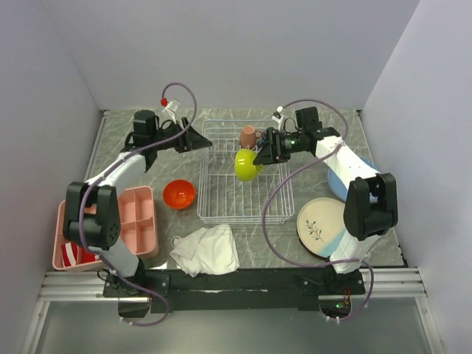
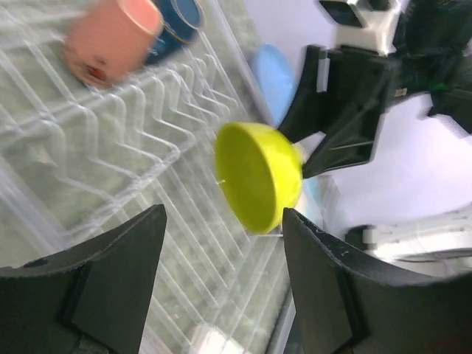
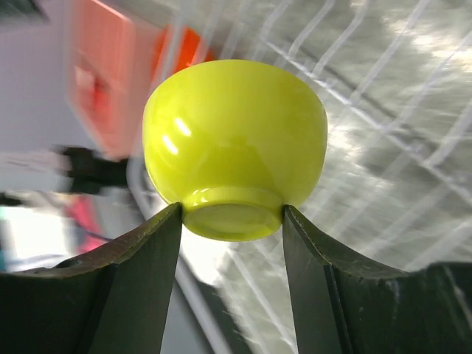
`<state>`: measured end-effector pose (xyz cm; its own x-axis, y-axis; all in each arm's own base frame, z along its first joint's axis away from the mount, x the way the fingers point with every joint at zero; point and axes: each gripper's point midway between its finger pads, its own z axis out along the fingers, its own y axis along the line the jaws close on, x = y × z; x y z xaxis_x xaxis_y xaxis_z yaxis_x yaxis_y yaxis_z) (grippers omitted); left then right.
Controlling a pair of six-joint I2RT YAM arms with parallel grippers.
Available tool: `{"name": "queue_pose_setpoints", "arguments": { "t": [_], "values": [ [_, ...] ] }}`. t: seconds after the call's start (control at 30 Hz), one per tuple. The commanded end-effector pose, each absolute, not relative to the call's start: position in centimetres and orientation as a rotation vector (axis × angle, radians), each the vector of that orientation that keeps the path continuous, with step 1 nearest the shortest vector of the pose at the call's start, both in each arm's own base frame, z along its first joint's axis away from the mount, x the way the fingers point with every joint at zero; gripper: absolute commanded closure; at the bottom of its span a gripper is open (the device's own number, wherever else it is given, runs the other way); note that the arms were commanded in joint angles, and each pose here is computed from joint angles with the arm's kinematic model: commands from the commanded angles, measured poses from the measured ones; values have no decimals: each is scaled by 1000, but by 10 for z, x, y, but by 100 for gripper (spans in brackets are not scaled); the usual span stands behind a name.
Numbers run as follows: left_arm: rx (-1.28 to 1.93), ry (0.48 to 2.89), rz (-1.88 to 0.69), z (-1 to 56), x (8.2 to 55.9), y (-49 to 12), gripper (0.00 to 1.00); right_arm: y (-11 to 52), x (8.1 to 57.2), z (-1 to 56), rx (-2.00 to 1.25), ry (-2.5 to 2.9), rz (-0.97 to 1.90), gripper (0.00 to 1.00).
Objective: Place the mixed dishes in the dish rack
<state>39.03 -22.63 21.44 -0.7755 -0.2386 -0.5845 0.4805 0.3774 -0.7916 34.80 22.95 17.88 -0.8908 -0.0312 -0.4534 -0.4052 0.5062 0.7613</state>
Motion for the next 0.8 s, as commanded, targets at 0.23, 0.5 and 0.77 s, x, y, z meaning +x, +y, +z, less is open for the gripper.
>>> {"name": "queue_pose_setpoints", "arguments": {
  "t": [0.23,0.5,0.77],
  "values": [
    [576,2033,-720,222,366,-156,29,193,312,153,-1132,2465,545,54],
    [770,2129,-528,187,324,-125,30,175,303,126,-1342,2456,190,53],
    [1052,2090,-458,141,286,-121,32,164,311,106,-1433,2452,8,52]
  ]
}}
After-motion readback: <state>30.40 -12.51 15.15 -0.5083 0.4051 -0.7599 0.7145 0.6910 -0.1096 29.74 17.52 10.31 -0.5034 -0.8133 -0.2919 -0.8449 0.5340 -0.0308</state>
